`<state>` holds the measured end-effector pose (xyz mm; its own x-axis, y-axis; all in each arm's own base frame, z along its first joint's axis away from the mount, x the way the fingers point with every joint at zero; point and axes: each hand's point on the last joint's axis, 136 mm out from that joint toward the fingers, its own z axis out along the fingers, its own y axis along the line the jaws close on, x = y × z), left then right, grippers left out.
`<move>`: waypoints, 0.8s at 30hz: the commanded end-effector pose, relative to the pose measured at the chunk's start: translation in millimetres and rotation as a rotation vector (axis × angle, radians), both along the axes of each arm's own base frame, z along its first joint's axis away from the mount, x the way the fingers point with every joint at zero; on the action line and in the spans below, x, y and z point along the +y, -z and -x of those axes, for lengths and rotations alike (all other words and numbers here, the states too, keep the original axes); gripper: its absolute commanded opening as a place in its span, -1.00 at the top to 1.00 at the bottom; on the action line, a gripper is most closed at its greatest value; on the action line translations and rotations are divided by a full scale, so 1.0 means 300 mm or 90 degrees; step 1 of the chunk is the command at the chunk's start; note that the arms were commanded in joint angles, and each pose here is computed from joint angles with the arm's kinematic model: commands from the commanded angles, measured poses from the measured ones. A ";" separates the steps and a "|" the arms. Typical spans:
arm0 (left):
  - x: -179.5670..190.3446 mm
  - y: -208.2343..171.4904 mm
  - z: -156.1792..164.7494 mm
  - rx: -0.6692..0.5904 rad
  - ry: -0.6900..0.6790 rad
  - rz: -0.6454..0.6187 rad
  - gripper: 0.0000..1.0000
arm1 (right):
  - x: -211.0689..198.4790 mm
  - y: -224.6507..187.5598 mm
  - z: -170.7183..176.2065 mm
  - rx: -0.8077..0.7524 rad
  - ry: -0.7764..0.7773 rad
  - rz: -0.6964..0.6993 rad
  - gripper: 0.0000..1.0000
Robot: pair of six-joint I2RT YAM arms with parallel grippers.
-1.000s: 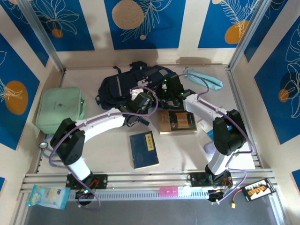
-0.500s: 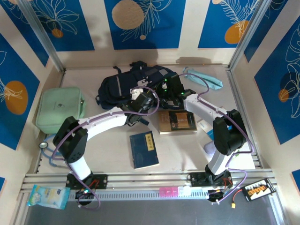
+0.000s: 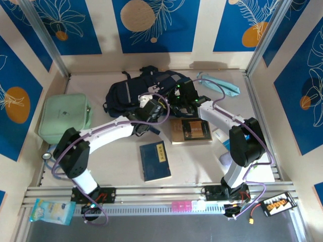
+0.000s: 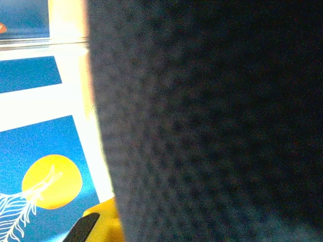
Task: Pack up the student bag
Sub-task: Unzip the student bag at the center of the table.
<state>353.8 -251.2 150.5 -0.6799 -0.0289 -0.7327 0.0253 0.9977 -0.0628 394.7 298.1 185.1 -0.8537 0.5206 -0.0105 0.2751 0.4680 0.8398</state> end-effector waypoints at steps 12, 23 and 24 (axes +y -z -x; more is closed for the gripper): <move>0.237 0.027 0.203 0.094 0.001 0.041 1.00 | -0.050 0.036 -0.041 -0.012 -0.003 0.032 1.00; 0.199 0.017 0.229 0.116 0.105 0.091 0.43 | -0.009 0.028 -0.048 -0.013 -0.034 0.018 1.00; 0.195 0.012 0.233 0.113 0.115 0.091 0.32 | -0.004 0.025 -0.047 -0.012 -0.038 0.016 1.00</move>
<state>291.6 -189.1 139.7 -0.8009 -0.0337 -0.5979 0.1099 0.9732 -0.2020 391.7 294.6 156.7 -0.8837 0.4678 0.0134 0.2898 0.5245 0.8005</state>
